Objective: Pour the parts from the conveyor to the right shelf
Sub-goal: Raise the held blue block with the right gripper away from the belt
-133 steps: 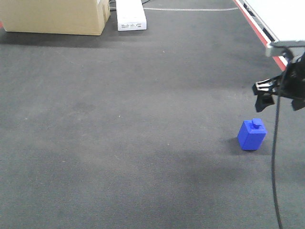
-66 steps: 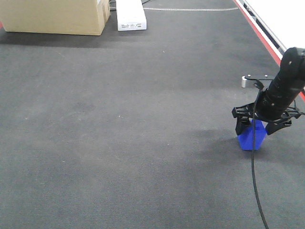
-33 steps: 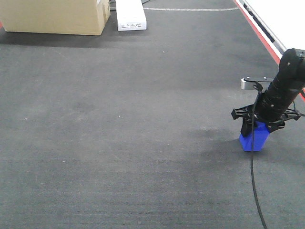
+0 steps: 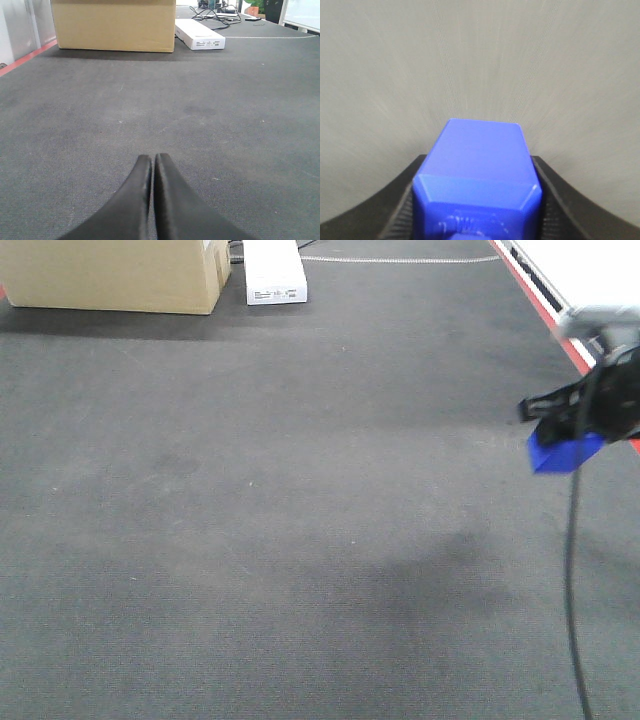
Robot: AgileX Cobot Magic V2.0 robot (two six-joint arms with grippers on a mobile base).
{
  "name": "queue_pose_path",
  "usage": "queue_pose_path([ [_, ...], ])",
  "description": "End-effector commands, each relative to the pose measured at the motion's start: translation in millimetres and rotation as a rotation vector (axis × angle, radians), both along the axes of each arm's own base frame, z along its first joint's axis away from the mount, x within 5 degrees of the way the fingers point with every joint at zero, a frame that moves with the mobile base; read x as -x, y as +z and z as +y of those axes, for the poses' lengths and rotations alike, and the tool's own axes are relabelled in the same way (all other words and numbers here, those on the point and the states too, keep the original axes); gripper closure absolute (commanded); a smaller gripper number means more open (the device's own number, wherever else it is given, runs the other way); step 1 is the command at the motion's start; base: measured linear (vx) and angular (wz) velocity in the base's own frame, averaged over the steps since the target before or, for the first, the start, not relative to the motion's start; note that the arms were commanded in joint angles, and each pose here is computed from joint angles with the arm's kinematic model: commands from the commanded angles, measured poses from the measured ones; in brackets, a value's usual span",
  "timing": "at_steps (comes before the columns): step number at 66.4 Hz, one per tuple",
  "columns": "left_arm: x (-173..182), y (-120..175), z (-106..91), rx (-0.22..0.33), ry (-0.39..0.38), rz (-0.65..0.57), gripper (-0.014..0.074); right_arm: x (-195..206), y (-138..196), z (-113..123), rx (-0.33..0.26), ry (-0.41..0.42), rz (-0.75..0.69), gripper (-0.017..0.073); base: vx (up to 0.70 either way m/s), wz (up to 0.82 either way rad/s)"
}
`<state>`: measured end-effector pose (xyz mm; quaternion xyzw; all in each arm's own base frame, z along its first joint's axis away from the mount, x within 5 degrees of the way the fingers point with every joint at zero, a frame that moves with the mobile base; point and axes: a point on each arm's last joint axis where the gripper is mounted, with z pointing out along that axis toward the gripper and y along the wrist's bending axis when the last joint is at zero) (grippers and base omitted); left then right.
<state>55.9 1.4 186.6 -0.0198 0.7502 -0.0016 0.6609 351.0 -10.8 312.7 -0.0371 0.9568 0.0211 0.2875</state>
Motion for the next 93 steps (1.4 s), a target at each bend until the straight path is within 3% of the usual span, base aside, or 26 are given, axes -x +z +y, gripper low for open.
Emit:
queue_pose_path([
  [1,1,14,0.0,0.014,0.002,-0.104,0.0600,32,38,-2,0.020,-0.013,-0.229,0.0565,0.00,0.00],
  [17,1,14,0.0,0.014,0.002,-0.104,0.0600,122,44,3,0.021,-0.042,-0.454,0.0565,0.00,0.00],
  [45,1,14,0.0,0.014,0.002,-0.104,0.0600,245,0,9,0.035,-0.058,-0.708,0.0565,0.00,0.00],
  [63,1,14,0.0,0.014,0.002,-0.104,0.0600,274,-21,12,0.028,-0.056,-0.751,0.0565,0.00,0.00],
  [93,1,14,0.0,0.014,0.002,-0.104,0.0600,277,-22,12,0.023,-0.056,-0.743,0.0564,0.00,0.00],
])
